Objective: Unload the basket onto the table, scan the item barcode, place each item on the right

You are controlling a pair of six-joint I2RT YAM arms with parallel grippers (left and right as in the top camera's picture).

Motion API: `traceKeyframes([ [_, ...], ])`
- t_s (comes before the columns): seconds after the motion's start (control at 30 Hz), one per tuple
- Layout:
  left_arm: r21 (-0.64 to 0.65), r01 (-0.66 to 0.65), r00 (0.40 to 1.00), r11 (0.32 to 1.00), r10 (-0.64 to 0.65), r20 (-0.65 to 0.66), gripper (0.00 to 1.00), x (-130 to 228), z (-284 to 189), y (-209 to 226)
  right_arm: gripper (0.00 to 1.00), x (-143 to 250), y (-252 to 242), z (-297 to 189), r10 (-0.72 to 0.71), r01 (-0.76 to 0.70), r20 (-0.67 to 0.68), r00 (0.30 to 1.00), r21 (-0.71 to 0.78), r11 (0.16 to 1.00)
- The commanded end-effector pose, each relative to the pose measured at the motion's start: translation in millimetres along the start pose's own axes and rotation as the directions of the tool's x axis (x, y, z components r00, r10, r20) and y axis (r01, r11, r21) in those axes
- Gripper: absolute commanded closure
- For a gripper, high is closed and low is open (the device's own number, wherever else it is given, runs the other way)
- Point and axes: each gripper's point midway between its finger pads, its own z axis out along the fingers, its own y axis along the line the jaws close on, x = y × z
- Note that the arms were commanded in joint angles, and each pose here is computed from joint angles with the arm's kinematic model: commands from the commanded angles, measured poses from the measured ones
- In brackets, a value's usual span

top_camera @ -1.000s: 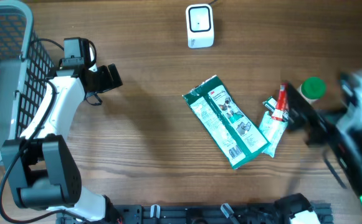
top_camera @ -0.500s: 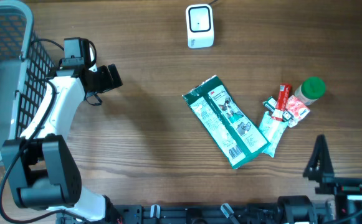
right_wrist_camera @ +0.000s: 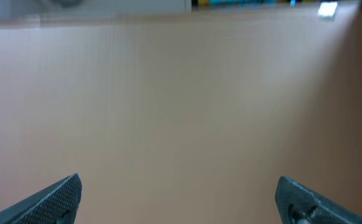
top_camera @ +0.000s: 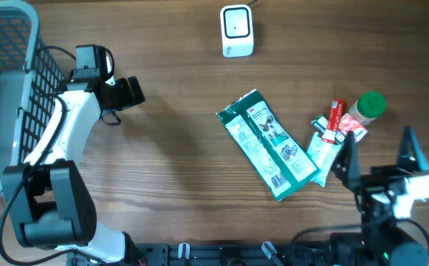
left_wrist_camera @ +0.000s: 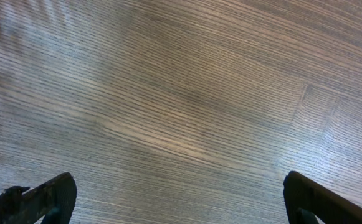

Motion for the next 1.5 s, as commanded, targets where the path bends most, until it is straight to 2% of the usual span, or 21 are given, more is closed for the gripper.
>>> traceKeyframes([
  [0.0, 0.001, -0.005, 1.000, 1.000, 0.005, -0.003, 0.00, -0.8, 2.2, 2.3, 0.00, 51.1, 0.2, -4.2, 0.079, -0.080, -0.096, 0.992, -0.009, 0.997],
  [0.17, 0.001, -0.005, 1.000, 1.000, 0.005, -0.003, 0.00, -0.8, 2.2, 2.3, 0.00, 103.3, -3.4, -12.1, 0.098, -0.098, -0.199, 0.975, 0.010, 0.995],
  [0.4, 0.001, -0.005, 1.000, 1.000, 0.005, -0.004, 0.00, -0.7, 2.3, 2.3, 0.00, 161.0, -12.3, -31.2, 0.118, -0.091, -0.421, 0.899, 0.083, 0.992],
  [1.47, 0.000, -0.005, 1.000, 1.000, 0.005, -0.005, 0.00, -0.4, 3.0, 2.4, 0.00, 162.4, -12.4, -31.8, 0.120, -0.092, -0.427, 0.896, 0.085, 0.992],
])
